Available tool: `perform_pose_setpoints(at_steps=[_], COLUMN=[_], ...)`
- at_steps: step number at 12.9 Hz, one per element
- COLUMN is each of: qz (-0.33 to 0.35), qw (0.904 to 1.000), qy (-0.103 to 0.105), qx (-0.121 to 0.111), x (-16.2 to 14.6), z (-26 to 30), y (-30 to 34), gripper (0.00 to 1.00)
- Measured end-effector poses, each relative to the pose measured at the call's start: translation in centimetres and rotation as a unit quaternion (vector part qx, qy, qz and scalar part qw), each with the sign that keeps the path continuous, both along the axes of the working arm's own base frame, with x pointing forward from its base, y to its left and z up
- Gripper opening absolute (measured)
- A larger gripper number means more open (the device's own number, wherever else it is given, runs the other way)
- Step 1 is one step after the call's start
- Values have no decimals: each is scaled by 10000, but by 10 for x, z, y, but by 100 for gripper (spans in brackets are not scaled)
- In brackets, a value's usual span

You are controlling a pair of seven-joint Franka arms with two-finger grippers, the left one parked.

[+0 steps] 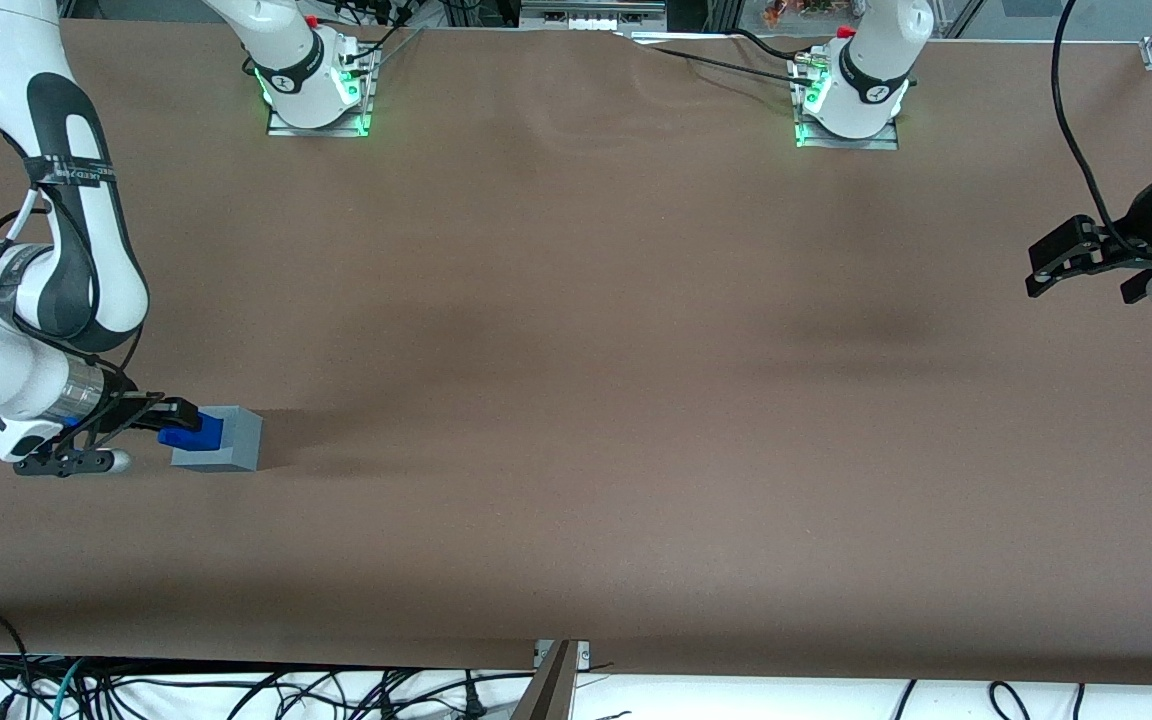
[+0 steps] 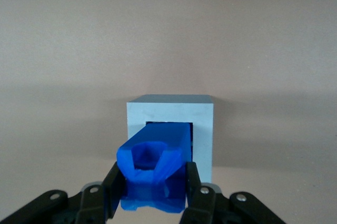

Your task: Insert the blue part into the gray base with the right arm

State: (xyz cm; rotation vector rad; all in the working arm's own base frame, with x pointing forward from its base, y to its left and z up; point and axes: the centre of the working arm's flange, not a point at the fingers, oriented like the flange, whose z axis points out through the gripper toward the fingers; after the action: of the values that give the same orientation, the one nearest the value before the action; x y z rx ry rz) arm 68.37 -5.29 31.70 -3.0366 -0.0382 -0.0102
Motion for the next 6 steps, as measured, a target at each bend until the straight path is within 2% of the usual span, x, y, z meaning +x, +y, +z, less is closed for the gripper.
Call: perform_pose_setpoints(at_steps=[6], qz=[-7], qw=[10000], qy=[30], qx=[8], x=[0], z=[-5], y=[0], gripper=[51])
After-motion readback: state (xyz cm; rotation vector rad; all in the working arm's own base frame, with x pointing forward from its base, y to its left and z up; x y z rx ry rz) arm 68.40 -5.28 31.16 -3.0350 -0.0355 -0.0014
